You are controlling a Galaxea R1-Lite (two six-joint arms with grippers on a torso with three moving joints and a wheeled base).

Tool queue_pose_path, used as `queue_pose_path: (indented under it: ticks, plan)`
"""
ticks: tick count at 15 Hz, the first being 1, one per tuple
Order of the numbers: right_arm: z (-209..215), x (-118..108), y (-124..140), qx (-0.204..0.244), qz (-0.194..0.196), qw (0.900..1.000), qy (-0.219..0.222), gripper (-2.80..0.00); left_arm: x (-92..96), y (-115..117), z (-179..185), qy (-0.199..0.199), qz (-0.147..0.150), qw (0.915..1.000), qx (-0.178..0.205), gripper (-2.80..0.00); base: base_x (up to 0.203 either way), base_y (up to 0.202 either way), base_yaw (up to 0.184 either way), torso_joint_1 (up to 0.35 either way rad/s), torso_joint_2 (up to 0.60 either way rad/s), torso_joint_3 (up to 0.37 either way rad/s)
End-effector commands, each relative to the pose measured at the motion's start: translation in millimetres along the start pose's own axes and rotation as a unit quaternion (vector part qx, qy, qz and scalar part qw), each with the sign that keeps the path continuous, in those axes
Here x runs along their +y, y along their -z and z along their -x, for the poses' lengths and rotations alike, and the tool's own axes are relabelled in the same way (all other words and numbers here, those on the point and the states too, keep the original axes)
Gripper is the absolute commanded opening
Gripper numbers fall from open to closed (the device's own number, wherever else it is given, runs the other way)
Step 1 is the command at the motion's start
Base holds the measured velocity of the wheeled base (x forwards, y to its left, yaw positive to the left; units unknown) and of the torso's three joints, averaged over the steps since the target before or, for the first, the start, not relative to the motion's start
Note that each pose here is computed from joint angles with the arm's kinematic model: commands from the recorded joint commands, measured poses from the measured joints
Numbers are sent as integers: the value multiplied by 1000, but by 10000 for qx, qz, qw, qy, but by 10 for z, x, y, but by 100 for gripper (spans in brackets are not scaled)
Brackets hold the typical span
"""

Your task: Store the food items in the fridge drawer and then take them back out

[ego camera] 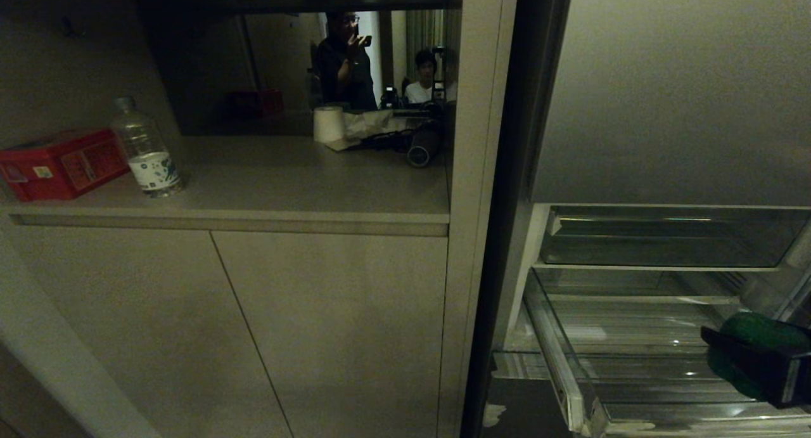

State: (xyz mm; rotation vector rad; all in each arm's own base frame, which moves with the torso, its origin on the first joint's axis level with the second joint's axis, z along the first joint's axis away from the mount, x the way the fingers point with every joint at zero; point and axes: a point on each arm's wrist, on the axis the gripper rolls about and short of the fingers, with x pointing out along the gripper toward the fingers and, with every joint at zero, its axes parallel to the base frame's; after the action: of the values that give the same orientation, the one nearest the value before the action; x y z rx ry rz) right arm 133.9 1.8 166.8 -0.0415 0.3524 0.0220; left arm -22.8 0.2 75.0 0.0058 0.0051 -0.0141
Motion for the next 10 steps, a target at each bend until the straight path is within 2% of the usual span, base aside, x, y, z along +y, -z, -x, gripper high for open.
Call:
queue_pose_path:
  ticks: [1, 5, 10]
  plan:
    - [-469, -4, -91, 587, -63, 9983, -21, -280, 0, 1, -1, -1, 3, 10000, 13, -280, 0, 0, 0, 0, 0, 0]
    - [-897, -18, -92, 1055, -269, 9941, 13, -280, 0, 1, -1, -1, -2, 10000, 12, -280, 0, 0, 0, 0, 0, 0]
    - [-1009, -25, -66, 1134, -317, 9930, 43, -280, 0, 0, -1, -1, -2, 10000, 11, -280, 0, 0, 0, 0, 0, 0]
